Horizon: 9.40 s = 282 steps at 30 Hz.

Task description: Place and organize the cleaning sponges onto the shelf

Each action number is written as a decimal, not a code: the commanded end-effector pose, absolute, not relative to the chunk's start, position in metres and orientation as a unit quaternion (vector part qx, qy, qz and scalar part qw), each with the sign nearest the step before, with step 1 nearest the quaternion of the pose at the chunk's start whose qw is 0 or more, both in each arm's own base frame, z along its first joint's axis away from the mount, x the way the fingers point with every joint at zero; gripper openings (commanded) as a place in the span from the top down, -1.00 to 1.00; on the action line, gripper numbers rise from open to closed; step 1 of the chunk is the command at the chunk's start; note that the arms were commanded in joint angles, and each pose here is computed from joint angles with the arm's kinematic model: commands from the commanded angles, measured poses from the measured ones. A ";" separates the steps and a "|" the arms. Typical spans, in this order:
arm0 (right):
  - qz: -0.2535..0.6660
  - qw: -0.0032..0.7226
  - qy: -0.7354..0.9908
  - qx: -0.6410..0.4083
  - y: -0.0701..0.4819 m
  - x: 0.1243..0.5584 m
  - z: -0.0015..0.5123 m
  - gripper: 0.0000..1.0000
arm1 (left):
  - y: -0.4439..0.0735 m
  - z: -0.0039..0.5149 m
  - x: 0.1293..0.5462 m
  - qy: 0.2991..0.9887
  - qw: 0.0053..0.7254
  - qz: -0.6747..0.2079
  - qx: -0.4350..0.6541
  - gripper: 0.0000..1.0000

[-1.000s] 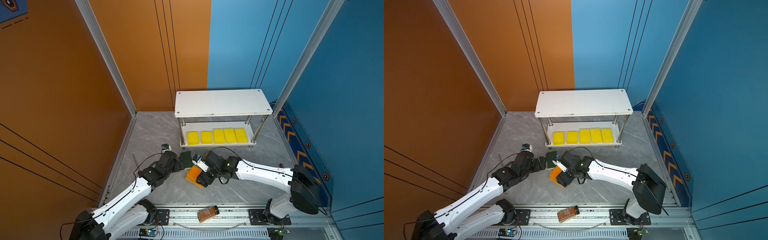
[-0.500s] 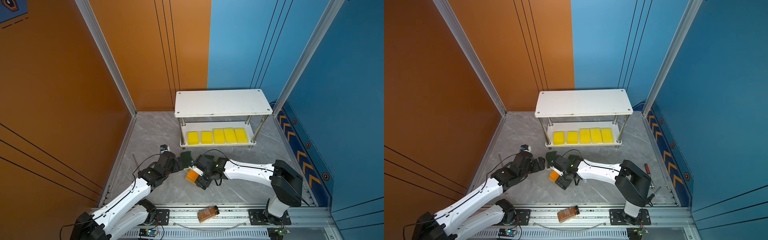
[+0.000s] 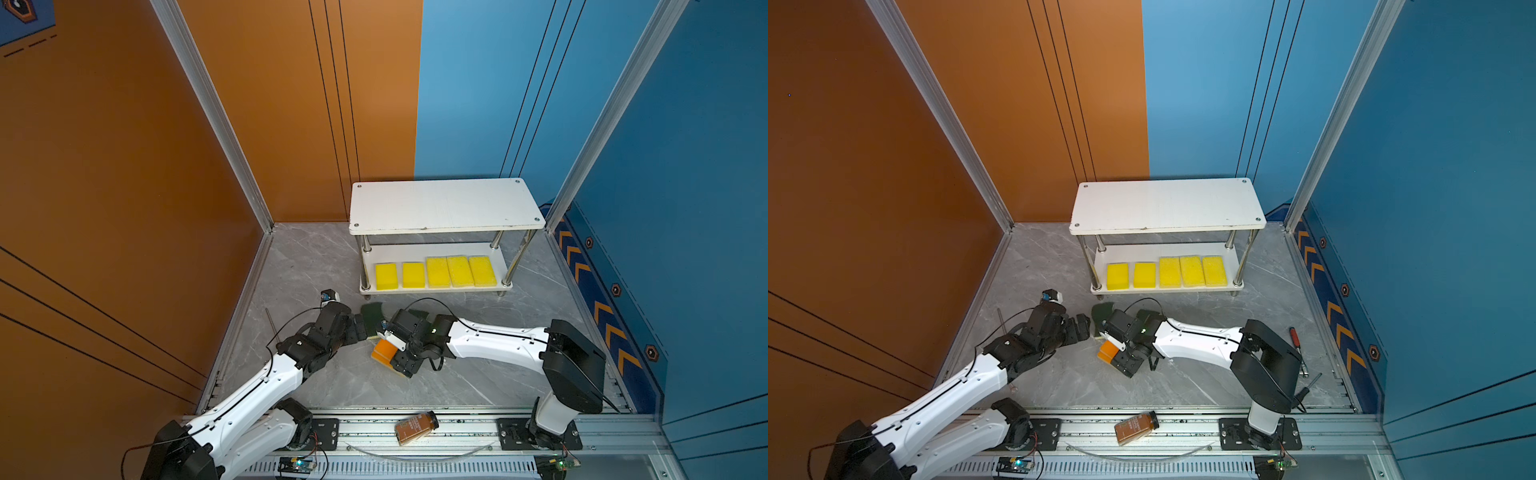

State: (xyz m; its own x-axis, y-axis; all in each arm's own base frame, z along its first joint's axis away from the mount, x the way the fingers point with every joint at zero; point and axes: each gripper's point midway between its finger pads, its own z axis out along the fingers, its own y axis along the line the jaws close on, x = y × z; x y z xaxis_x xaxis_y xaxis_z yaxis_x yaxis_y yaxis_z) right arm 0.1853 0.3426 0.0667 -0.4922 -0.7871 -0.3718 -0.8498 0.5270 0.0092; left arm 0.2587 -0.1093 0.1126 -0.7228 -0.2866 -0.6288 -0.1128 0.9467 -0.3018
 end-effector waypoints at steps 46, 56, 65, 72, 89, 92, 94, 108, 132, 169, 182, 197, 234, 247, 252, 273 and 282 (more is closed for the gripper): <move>0.258 0.248 0.848 -0.390 0.302 0.213 0.232 0.14 | -0.113 0.105 0.271 0.921 0.348 -0.131 -0.118 -0.96; 0.256 0.371 0.849 -0.274 0.219 0.257 0.336 0.14 | -0.118 0.114 0.282 0.921 0.352 -0.131 -0.104 -0.96; 0.187 0.472 0.847 -0.155 0.138 0.300 0.402 0.16 | -0.115 0.117 0.284 0.921 0.353 -0.131 -0.103 -0.96; 0.130 0.523 0.839 -0.080 0.087 0.328 0.437 0.16 | -0.112 0.124 0.285 0.918 0.359 -0.132 -0.102 -0.96; 0.075 0.521 0.850 -0.018 0.061 0.413 0.434 0.14 | -0.111 0.129 0.290 0.921 0.354 -0.129 -0.099 -0.96; 0.067 0.512 0.856 -0.018 0.060 0.421 0.425 0.14 | -0.111 0.128 0.291 0.921 0.353 -0.128 -0.099 -0.95; 0.062 0.508 0.859 -0.018 0.060 0.424 0.420 0.14 | -0.111 0.127 0.292 0.922 0.352 -0.127 -0.099 -0.95; 0.039 0.485 0.873 -0.031 0.066 0.437 0.395 -0.04 | -0.113 0.124 0.294 0.923 0.348 -0.128 -0.101 -0.95; 0.020 0.448 0.893 -0.040 0.071 0.451 0.356 -0.16 | -0.113 0.116 0.296 0.926 0.341 -0.126 -0.105 -0.96; 0.049 0.470 0.881 -0.022 0.059 0.448 0.371 -0.67 | -0.107 0.111 0.295 0.925 0.342 -0.121 -0.112 -0.96; 0.113 0.485 0.866 -0.031 0.068 0.444 0.379 -0.69 | -0.107 0.109 0.294 0.926 0.339 -0.120 -0.112 -0.96; 0.134 0.489 0.861 -0.038 0.073 0.441 0.384 -0.69 | -0.107 0.109 0.295 0.926 0.340 -0.122 -0.112 -0.96; 0.106 0.506 0.854 -0.061 0.058 0.438 0.382 -0.78 | -0.109 0.107 0.297 0.926 0.338 -0.125 -0.111 -0.95; 0.120 0.524 0.843 -0.005 0.054 0.436 0.385 -0.75 | -0.107 0.109 0.296 0.925 0.341 -0.124 -0.113 -0.96; 0.104 0.522 0.846 -0.001 0.056 0.435 0.380 -0.74 | -0.107 0.109 0.295 0.925 0.341 -0.124 -0.113 -0.96; 0.037 0.516 0.856 0.021 0.066 0.430 0.371 -0.64 | -0.106 0.108 0.295 0.925 0.341 -0.123 -0.115 -0.96; 0.042 0.515 0.855 0.047 0.064 0.430 0.370 -0.61 | -0.105 0.108 0.295 0.925 0.341 -0.124 -0.116 -0.96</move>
State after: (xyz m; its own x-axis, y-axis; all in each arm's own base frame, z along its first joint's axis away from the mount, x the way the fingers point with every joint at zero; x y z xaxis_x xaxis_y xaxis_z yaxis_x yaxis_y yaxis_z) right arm 0.4359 0.0688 0.3756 -0.4476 0.0917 -0.8895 -0.0060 0.9944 0.1055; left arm 0.2978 -0.1105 0.1094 -0.7395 -0.2957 -0.6047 -0.1210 0.9421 -0.3127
